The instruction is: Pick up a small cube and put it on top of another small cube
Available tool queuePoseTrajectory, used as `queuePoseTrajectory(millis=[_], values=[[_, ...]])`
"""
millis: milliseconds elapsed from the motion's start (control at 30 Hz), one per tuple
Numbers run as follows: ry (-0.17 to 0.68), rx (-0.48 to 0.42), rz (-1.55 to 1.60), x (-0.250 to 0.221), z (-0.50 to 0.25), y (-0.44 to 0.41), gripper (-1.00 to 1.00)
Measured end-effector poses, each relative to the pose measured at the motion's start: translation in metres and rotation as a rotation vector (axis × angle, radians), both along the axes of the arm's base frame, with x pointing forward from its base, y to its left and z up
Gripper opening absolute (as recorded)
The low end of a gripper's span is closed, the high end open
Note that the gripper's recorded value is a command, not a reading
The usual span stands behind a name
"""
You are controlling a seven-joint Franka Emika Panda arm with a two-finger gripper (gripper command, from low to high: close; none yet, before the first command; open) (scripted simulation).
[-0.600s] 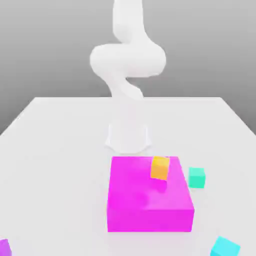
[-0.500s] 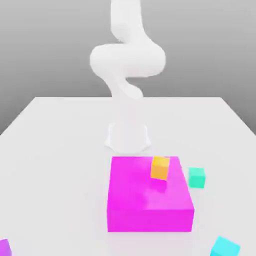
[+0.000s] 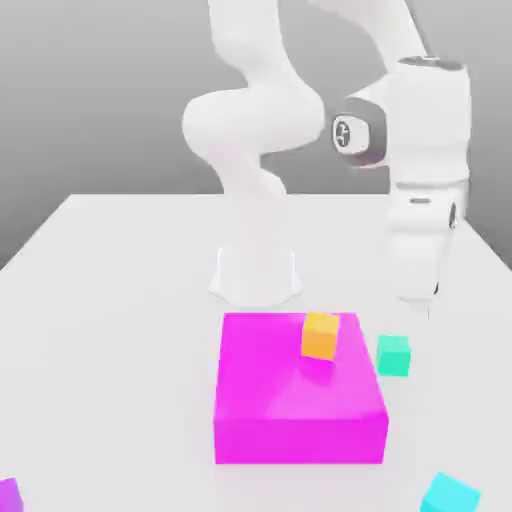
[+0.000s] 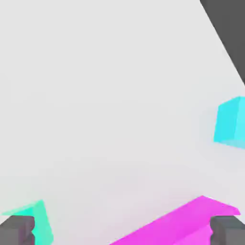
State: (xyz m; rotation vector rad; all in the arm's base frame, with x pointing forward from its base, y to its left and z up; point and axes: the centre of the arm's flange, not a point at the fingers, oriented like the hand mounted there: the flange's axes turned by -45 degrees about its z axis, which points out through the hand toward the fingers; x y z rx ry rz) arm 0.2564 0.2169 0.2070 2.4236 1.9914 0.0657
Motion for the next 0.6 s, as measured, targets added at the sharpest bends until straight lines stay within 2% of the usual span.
queuePoseTrajectory(millis=[67, 233, 267, 600], values=[[0.023, -0.021, 0.066, -0.016, -0.028, 0.003, 0.0], [0.033, -0.025, 0.077, -0.021, -0.071, 0.002, 0.0], [0.034, -0.024, 0.078, -0.021, -0.078, 0.001, -1.0], [0.033, -0.027, 0.078, -0.02, -0.062, 0.002, -1.0]])
